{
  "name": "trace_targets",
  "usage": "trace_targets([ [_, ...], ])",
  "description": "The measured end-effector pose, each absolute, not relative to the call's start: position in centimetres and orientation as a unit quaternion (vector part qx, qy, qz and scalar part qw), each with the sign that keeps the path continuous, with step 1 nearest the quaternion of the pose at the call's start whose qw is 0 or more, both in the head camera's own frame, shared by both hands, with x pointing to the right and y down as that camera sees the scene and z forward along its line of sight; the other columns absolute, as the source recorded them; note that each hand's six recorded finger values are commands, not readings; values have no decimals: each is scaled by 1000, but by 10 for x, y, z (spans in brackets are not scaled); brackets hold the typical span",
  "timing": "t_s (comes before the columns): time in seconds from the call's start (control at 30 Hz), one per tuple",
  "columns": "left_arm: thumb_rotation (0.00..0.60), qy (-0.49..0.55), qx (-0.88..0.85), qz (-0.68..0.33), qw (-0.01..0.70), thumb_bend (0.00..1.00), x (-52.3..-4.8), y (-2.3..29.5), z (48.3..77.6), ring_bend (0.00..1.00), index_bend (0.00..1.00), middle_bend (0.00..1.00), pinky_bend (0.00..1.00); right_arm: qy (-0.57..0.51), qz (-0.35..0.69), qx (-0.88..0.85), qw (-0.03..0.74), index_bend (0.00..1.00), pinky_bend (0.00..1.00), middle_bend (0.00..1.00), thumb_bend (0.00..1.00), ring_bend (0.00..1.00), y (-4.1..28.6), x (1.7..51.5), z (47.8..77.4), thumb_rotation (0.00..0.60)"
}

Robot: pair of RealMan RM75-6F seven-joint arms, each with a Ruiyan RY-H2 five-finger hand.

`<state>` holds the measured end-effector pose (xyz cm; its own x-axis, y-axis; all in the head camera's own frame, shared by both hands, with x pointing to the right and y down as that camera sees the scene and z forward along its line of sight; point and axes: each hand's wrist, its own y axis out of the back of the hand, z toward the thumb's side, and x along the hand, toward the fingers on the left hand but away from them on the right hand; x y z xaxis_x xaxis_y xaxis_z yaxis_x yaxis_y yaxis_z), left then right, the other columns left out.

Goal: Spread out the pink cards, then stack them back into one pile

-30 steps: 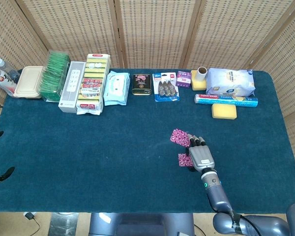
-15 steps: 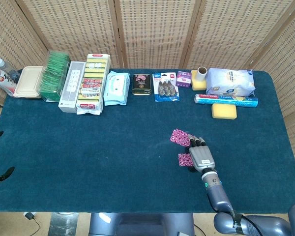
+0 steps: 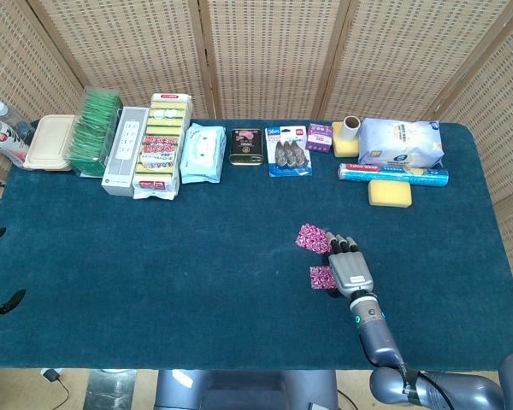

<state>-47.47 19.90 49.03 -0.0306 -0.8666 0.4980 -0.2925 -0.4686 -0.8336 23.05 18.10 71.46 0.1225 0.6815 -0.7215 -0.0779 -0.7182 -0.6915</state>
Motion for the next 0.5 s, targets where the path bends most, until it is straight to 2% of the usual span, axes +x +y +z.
trace_targets([
  [0.3, 600, 448, -648, -561, 256, 245, -475, 199, 490, 0, 0, 0, 63, -228, 623, -684, 303, 424, 44, 0, 254, 0, 181, 229, 714, 600],
  [0.5, 600, 447, -648, -561, 255, 245, -475, 199, 490, 0, 0, 0, 63, -239, 611, -693, 298, 424, 44, 0, 253, 0, 181, 225, 703, 600],
])
